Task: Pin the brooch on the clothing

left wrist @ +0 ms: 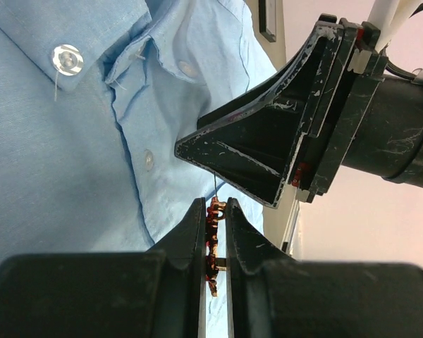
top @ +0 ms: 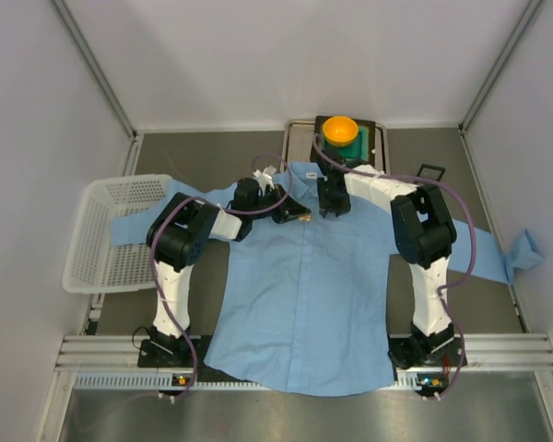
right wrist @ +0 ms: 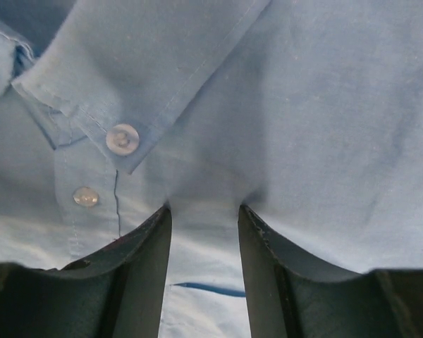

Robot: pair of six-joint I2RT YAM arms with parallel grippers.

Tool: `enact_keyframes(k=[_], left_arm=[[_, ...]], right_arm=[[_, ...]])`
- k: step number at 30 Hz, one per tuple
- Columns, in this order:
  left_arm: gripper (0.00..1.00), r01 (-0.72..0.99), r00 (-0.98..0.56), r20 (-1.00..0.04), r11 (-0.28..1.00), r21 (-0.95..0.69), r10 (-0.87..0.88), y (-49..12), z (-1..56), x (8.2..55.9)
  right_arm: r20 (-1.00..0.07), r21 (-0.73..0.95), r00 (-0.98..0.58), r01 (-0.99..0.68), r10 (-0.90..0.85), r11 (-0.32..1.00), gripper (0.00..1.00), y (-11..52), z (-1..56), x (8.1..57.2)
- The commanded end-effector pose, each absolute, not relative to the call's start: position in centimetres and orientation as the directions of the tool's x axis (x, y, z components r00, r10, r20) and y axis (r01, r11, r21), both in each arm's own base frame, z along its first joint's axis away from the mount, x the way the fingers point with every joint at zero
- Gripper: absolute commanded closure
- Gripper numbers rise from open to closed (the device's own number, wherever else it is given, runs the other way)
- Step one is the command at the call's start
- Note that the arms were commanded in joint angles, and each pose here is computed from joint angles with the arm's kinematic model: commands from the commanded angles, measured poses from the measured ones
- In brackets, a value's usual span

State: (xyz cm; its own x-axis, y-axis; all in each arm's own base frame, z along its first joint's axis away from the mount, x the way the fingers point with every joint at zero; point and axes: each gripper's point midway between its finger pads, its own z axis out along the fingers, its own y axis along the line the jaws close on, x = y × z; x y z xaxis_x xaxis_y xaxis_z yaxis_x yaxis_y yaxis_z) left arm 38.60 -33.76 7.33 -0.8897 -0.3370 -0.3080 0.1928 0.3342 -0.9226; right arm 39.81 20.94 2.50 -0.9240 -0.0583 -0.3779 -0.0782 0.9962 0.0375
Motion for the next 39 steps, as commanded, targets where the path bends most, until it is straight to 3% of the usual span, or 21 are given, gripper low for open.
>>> enact_keyframes(k=[1, 9, 14, 23, 39], left_arm=[[1.0, 0.257, -0.865, -0.366, 0.322, -0.911, -0.344, -33.5, 8.9, 39.1], [1.0, 0.254, -0.863, -0.367, 0.328, -0.91, -0.349, -33.4, 8.7, 39.3], [1.0, 0.257, -0.862, -0.369, 0.327, -0.909, -0.347, -33.4, 8.7, 39.4], [1.0, 0.297, -0.868, -0.371, 0.253, -0.921, -0.33, -34.4, 9.3, 38.6], [1.0, 0.292, -0.888, -0.334, 0.174, -0.94, -0.317, -35.3, 9.0, 38.3]], right_arm=[[-0.286, -0.003, -0.956, -0.063, -0.061, 0.998, 0.61, 20.4, -0.8, 38.1], [-0.178, 0.002, -0.981, -0.082, -0.08, 0.997, 1.0, 20.4, -3.9, 36.1], [-0.238, 0.039, -0.967, -0.107, -0.094, 0.994, 1.0, 21.3, -1.3, 37.4], [-0.467, 0.198, -0.875, -0.247, -0.13, 0.949, 1.0, 23.7, 7.7, 39.5], [-0.415, 0.415, -0.91, -0.196, -0.007, 0.888, 1.0, 22.8, 8.5, 39.1]])
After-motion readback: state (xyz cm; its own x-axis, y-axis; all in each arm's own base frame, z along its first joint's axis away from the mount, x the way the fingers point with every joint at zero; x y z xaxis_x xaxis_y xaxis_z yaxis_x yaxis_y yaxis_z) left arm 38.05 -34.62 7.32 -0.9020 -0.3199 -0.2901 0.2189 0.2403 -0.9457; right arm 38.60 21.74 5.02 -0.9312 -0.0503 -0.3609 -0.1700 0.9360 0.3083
